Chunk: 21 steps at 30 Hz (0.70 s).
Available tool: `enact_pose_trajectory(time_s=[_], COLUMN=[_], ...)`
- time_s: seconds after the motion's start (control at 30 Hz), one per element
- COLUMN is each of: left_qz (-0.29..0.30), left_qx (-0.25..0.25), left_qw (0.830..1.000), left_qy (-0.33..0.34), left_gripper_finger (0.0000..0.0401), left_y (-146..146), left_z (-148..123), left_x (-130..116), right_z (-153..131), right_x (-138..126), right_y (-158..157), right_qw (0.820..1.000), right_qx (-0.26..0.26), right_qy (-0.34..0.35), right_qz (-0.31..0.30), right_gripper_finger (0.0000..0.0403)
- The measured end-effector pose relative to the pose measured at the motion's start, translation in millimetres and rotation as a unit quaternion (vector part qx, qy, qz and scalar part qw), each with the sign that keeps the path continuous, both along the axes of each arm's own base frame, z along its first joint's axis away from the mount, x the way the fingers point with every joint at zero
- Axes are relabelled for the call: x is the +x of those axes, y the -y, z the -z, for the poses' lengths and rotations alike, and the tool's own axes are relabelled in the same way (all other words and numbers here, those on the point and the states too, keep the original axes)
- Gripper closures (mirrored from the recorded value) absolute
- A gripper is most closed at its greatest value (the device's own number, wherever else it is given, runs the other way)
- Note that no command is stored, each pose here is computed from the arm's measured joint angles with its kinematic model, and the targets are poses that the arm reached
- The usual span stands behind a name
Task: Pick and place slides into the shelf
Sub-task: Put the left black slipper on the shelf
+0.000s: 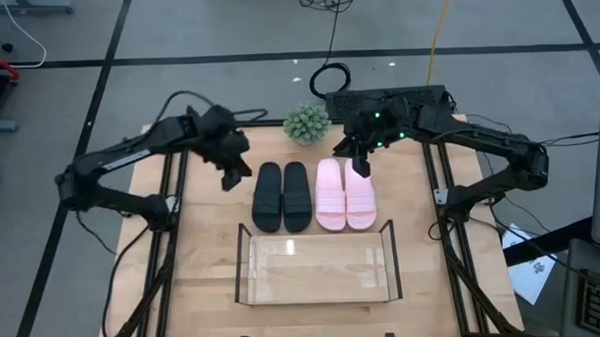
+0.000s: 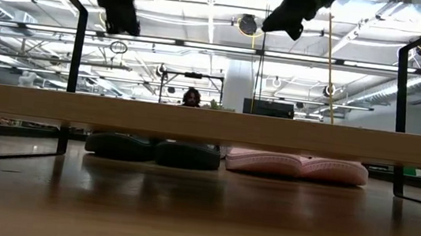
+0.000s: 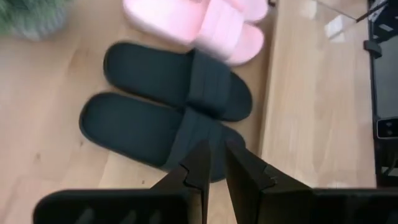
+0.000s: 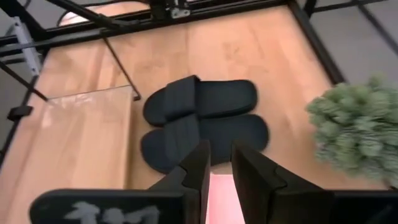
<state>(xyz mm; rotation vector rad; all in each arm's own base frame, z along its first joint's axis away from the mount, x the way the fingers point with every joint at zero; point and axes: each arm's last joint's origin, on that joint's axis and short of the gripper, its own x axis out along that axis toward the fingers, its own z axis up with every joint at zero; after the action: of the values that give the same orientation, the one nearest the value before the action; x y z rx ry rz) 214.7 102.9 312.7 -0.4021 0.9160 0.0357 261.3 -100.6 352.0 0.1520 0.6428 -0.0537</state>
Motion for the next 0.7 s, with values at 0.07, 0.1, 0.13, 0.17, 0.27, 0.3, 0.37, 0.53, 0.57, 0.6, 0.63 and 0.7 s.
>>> enact_pose_trajectory(time_s=[0.07,0.1,0.13,0.17,0.27,0.3,0.37,0.53,0.57,0.6,0.63,0.7], left_qz=[-0.010,-0.014,-0.016,-0.010,0.025,0.032,0.036,0.030,0.030,0.030,0.030,0.030], left_qx=[-0.027,-0.045,-0.062,-0.079,-0.110,-0.114,-0.115,-0.119,-0.121,-0.123,-0.126,-0.131], left_qw=[0.999,0.999,0.997,0.996,0.993,0.992,0.991,0.990,0.990,0.989,0.989,0.987], left_qy=[-0.019,-0.027,-0.034,-0.039,-0.041,-0.043,-0.051,-0.065,-0.068,-0.071,-0.075,-0.084], left_gripper_finger=[0.0354,0.0354,0.0354,0.0354,0.0354,0.0354,0.0354,0.0354,0.0354,0.0354,0.0354,0.0354], left_y=[-12,-16,-19,-20,-19,-18,-19,-24,-25,-25,-26,-28], left_z=[13,19,24,30,40,43,48,57,59,62,65,71], left_x=[7,11,14,18,27,30,33,38,39,40,42,45], right_z=[-3,-6,-8,-10,-14,-15,-17,-18,-18,-18,-18,-18], right_x=[-6,-9,-13,-16,-25,-27,-30,-32,-32,-33,-32,-33], right_y=[3,4,5,7,10,11,13,16,16,16,16,16], right_qw=[1.000,1.000,1.000,1.000,0.999,0.999,0.999,0.999,0.999,0.999,0.999,0.998], right_qx=[-0.006,-0.008,-0.010,-0.011,-0.019,-0.023,-0.031,-0.036,-0.036,-0.037,-0.039,-0.042], right_qy=[0.003,0.007,0.010,0.011,0.012,0.012,0.018,0.020,0.020,0.020,0.020,0.020], right_qz=[0.007,0.011,0.015,0.020,0.028,0.028,0.030,0.035,0.036,0.035,0.033,0.031], right_gripper_finger=[0.0346,0.0346,0.0346,0.0346,0.0346,0.0346,0.0346,0.0346,0.0346,0.0346,0.0346,0.0346])
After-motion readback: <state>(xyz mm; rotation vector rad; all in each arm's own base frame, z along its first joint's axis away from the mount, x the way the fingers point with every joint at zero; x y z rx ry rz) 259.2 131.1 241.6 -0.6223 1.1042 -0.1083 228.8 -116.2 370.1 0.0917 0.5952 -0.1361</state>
